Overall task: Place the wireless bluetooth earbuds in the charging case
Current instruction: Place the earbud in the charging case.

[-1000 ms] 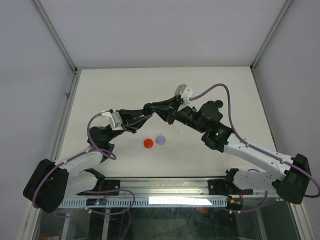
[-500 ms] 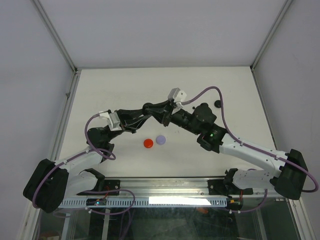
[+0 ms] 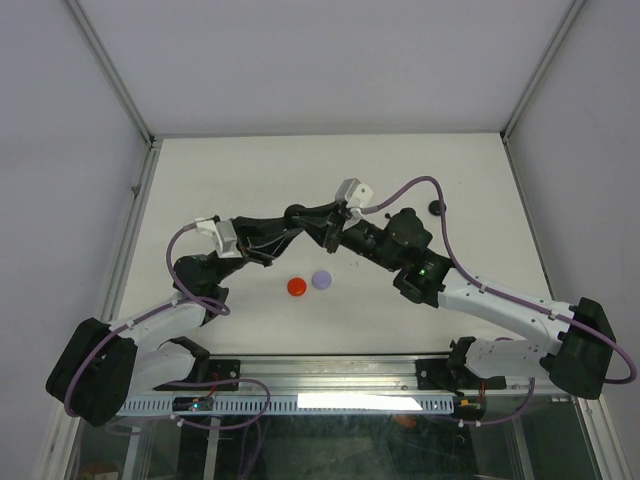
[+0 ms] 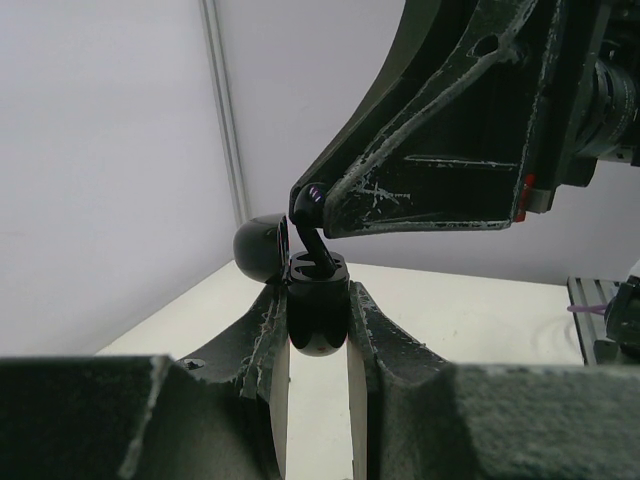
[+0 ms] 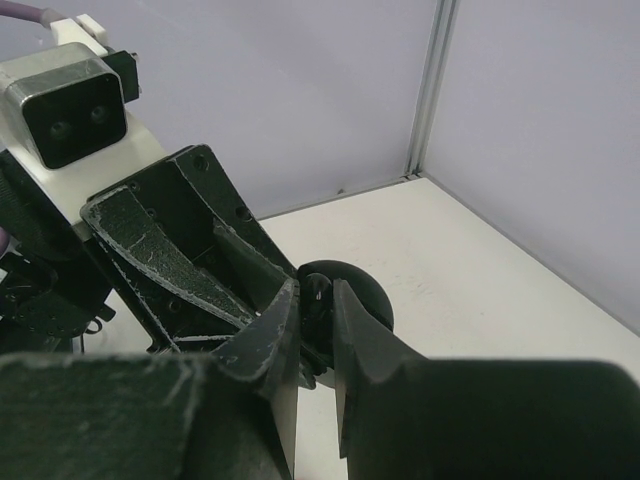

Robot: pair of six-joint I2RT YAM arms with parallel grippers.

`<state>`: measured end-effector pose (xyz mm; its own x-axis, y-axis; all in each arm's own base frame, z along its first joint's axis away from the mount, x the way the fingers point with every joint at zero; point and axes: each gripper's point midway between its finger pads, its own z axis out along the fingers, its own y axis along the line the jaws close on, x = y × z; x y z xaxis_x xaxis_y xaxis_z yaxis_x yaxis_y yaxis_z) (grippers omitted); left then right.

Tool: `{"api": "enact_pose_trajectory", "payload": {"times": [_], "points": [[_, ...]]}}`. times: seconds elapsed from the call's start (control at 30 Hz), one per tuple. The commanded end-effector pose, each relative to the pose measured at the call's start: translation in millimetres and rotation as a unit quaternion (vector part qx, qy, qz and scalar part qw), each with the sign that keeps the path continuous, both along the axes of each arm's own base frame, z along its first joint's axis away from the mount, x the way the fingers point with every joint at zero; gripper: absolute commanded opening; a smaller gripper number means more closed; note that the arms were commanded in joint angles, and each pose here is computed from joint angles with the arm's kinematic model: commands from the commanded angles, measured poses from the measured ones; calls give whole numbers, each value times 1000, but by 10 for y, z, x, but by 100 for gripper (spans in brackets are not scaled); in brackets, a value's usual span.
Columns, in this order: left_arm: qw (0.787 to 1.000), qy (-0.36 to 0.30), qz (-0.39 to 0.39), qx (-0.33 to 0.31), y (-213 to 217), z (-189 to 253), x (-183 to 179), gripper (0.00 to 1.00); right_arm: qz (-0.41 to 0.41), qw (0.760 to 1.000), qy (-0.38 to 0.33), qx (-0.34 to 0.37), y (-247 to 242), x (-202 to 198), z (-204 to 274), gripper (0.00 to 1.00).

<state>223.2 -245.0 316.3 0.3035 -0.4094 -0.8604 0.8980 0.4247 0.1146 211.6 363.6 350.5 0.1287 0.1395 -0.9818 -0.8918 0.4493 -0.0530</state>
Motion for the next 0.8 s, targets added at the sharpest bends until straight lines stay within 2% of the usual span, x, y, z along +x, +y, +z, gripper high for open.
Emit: {"api": "enact_pose_trajectory", "payload": {"times": [0.0,0.23,0.77], "points": [[998,-8,14,-54,122,283,-11,0,2,1000,-25,18,-20,-57,162,3],[997,18,33,-71,174,298,77,0,4,1000,-23,9,-8,-77,122,3],[998,-6,52,-47,179,249,97,0,11,999,2,-34,121,-83,20,3]]}}
